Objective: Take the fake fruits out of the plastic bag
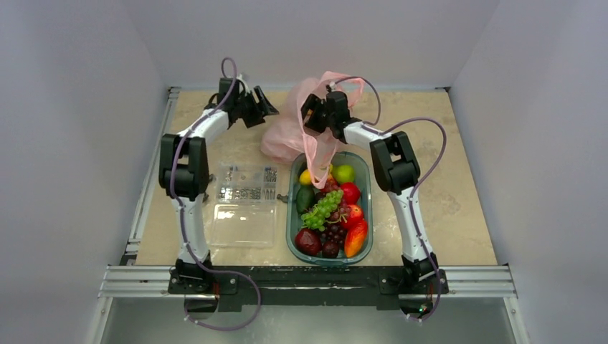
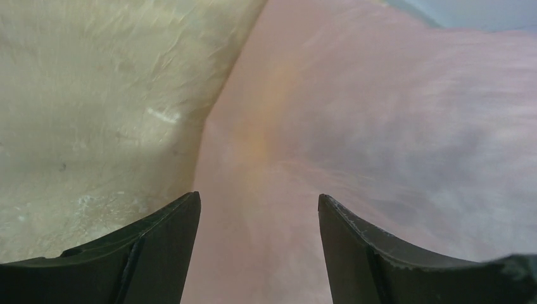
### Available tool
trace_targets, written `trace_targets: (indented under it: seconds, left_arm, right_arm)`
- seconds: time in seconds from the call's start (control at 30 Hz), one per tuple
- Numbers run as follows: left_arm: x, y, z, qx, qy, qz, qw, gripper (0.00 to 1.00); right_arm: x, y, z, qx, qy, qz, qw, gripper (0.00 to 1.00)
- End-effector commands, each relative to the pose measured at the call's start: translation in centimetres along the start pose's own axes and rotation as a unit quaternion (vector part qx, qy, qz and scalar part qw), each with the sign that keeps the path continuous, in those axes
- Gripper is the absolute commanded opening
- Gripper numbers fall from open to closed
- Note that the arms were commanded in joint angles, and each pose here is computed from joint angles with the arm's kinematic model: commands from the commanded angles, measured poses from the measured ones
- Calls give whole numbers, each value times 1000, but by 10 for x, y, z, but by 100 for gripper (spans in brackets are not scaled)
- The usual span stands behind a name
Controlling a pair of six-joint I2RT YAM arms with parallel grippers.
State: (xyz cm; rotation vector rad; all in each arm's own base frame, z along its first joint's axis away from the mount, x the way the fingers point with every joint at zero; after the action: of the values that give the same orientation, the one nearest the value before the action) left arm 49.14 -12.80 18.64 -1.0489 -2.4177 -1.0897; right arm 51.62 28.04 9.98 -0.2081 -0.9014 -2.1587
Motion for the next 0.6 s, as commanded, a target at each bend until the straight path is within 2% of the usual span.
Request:
trace_targets:
  seconds: [0.0,0.13,0.23,0.37,0.57]
  left_arm:
    - [-27,5,-4,68,-26,0,997,68]
    - [-46,-1,0,116,-23,40,992,66]
    - [-51,-12,2,142,-16,72,987,59]
    - [-56,-28,-5,145,-51,106,982,56]
    - [-56,-31,-28,132,-133,153,970,52]
  right_arm:
    - [11,18,40,-11,79,-5,997,77]
    - [-1,11,29,-47,74,-1,996,77]
    - [-10,8,24,-67,66,-8,996,77]
    - [-27,1,20,-76,53,5,996,76]
    - [-52,-23,16,-70,32,20,997,75]
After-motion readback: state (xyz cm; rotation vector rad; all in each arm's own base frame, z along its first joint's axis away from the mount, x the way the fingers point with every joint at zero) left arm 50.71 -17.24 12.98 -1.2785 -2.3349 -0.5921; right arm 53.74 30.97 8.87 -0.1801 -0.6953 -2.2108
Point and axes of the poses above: each gripper's point midway between its finger pads, its own x axis back along the fingers, its own z axis along the line the jaws close on, y = z × x, the point moved 8 cm from there along x, back along the fingers, and after that the axes turned 1 degree about x, right-handed, at the moved point
